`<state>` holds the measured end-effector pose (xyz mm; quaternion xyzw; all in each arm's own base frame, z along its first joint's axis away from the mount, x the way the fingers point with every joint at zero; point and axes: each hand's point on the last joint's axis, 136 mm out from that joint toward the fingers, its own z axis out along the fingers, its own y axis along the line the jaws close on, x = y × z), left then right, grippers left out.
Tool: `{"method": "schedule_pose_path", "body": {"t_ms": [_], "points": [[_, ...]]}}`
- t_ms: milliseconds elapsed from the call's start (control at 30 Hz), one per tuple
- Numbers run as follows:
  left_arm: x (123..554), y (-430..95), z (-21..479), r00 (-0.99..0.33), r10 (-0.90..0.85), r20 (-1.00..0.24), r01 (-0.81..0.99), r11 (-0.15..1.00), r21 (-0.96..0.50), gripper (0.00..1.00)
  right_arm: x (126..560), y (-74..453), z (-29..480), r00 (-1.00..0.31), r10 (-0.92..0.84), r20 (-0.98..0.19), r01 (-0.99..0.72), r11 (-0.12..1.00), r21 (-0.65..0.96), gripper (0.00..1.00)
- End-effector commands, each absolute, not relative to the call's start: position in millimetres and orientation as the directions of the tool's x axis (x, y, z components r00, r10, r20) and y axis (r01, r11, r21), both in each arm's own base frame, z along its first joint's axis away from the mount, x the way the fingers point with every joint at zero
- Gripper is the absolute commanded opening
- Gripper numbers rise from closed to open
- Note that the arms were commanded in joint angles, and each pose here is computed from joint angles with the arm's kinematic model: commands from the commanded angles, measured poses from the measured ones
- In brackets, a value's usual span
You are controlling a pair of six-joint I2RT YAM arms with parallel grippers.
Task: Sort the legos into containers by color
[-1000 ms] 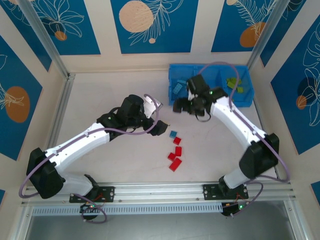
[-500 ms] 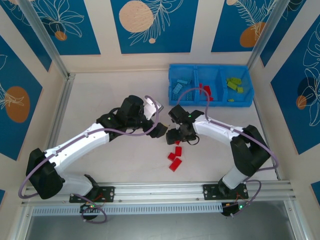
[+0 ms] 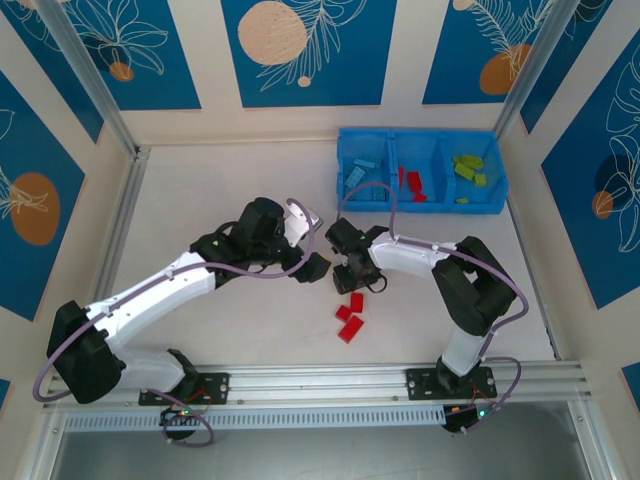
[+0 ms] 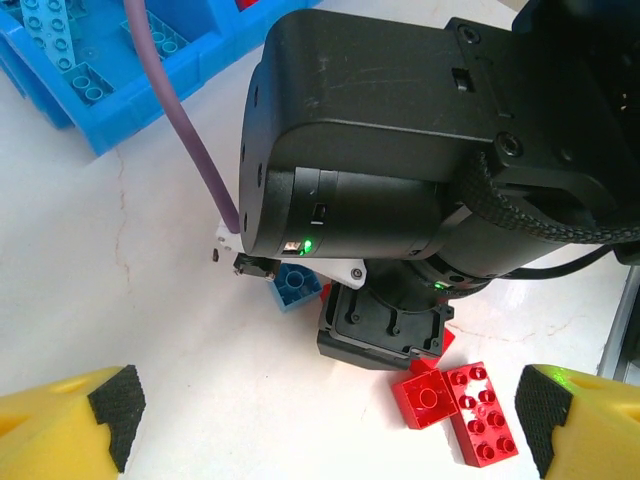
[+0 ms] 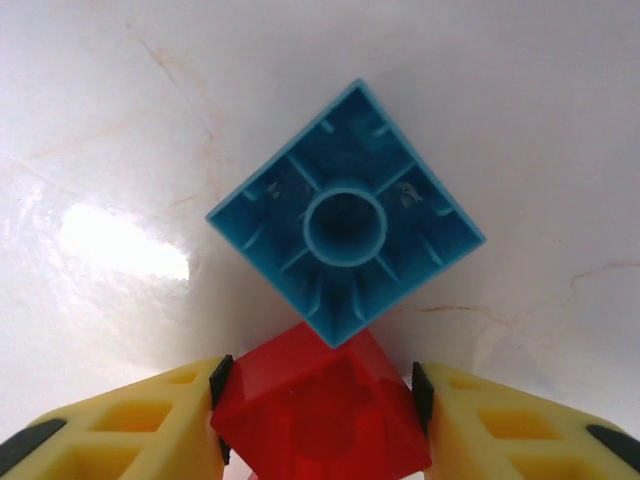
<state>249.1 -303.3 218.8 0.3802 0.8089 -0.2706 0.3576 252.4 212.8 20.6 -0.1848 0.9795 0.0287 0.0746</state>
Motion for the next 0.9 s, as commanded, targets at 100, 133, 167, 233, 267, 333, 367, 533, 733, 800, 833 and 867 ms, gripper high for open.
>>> {"method": "schedule_pose_path", "body": {"t_ms": [100,133,167,233,267,333,367,533,733,800,833,867], "points": [[244,-302,221,-0.437,0.427,-0.792,0.82,0.551,-0.155,0.97,253,215,29,-0.938,-0.31,-0.157,-0.321,0.946,0.048,0.39],[244,-302,221,-0.437,0.426,-0.792,0.821,0.549,-0.157,0.97,253,215,32,-0.941,-0.298,-0.16,-0.31,0.949,0.056,0.39],[244,-302,221,-0.44,0.425,-0.791,0.82,0.55,-0.16,0.97,252,214,36,-0.944,-0.286,-0.166,-0.3,0.952,0.063,0.39],[244,-303,220,-0.443,0.42,-0.792,0.818,0.551,-0.165,0.97,253,211,45,-0.95,-0.254,-0.181,-0.271,0.96,0.076,0.39],[244,-303,220,-0.443,0.417,-0.793,0.818,0.551,-0.167,0.97,253,209,52,-0.953,-0.236,-0.191,-0.255,0.963,0.086,0.38],[244,-303,220,-0.445,0.413,-0.794,0.816,0.553,-0.17,0.97,255,204,66,-0.956,-0.198,-0.217,-0.225,0.968,0.107,0.38],[244,-304,221,-0.445,0.411,-0.795,0.816,0.553,-0.171,0.97,258,199,74,-0.958,-0.172,-0.231,-0.203,0.972,0.116,0.38],[245,-305,226,-0.442,0.402,-0.801,0.817,0.549,-0.175,0.97,291,153,122,-0.95,0.021,-0.311,-0.024,0.99,0.14,0.39],[248,-314,239,-0.431,0.385,-0.816,0.828,0.528,-0.188,0.97,379,73,182,-0.838,0.344,-0.424,0.243,0.931,0.274,0.38],[249,-316,241,-0.432,0.38,-0.818,0.827,0.528,-0.192,0.97,409,51,195,-0.794,0.42,-0.438,0.305,0.9,0.31,0.38],[250,-317,241,-0.433,0.378,-0.818,0.827,0.527,-0.194,0.97,426,39,195,-0.779,0.445,-0.441,0.331,0.89,0.315,0.39],[250,-317,241,-0.434,0.376,-0.819,0.826,0.528,-0.195,0.97,437,31,192,-0.772,0.463,-0.435,0.354,0.882,0.31,0.39]]}}
